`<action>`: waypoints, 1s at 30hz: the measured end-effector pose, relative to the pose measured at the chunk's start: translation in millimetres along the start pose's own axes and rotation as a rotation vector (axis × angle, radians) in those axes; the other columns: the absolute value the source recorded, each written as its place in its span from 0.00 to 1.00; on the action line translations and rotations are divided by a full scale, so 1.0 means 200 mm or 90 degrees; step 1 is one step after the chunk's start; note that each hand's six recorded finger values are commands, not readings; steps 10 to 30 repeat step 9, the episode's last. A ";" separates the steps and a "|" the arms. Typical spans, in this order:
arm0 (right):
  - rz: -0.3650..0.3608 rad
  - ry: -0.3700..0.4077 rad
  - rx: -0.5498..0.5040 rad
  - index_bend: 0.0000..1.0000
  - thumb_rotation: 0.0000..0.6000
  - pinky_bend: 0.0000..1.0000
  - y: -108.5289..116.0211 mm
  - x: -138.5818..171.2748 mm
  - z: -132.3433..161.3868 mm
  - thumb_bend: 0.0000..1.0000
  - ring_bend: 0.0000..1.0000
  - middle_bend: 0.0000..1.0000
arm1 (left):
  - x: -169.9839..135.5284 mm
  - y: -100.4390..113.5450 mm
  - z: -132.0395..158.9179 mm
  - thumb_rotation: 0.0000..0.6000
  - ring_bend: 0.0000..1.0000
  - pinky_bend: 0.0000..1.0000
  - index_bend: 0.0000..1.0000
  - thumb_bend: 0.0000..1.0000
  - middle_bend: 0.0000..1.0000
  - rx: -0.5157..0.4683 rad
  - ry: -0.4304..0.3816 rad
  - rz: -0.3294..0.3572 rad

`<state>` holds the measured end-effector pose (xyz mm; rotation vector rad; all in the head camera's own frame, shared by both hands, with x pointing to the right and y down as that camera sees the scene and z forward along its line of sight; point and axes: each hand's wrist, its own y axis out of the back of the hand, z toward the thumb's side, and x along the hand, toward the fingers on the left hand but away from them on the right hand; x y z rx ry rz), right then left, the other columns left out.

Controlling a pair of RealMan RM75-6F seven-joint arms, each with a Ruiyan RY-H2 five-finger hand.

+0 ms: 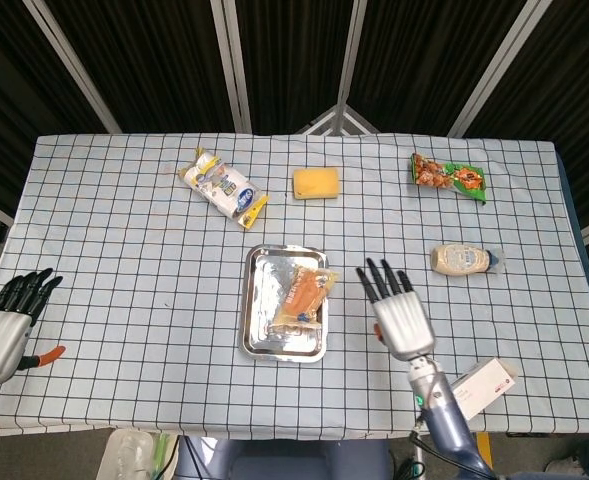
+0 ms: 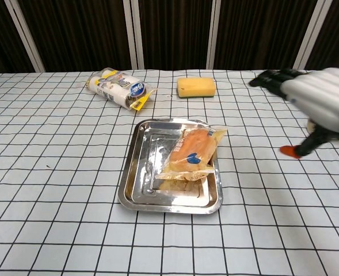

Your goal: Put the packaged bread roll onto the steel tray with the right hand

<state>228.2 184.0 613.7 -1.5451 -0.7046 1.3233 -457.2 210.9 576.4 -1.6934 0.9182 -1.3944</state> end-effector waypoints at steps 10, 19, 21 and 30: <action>-0.018 -0.136 -0.039 0.00 1.00 0.01 -0.08 0.39 -0.54 0.28 0.00 0.00 | 0.00 -0.03 0.05 1.00 0.00 0.00 0.00 0.04 0.00 0.009 -0.015 0.000; -0.018 -0.136 -0.039 0.00 1.00 0.01 -0.08 0.39 -0.54 0.28 0.00 0.00 | 0.00 -0.03 0.05 1.00 0.00 0.00 0.00 0.04 0.00 0.009 -0.015 0.000; -0.018 -0.136 -0.039 0.00 1.00 0.01 -0.08 0.39 -0.54 0.28 0.00 0.00 | 0.00 -0.03 0.05 1.00 0.00 0.00 0.00 0.04 0.00 0.009 -0.015 0.000; -0.018 -0.136 -0.039 0.00 1.00 0.01 -0.08 0.39 -0.54 0.28 0.00 0.00 | 0.00 -0.03 0.05 1.00 0.00 0.00 0.00 0.04 0.00 0.009 -0.015 0.000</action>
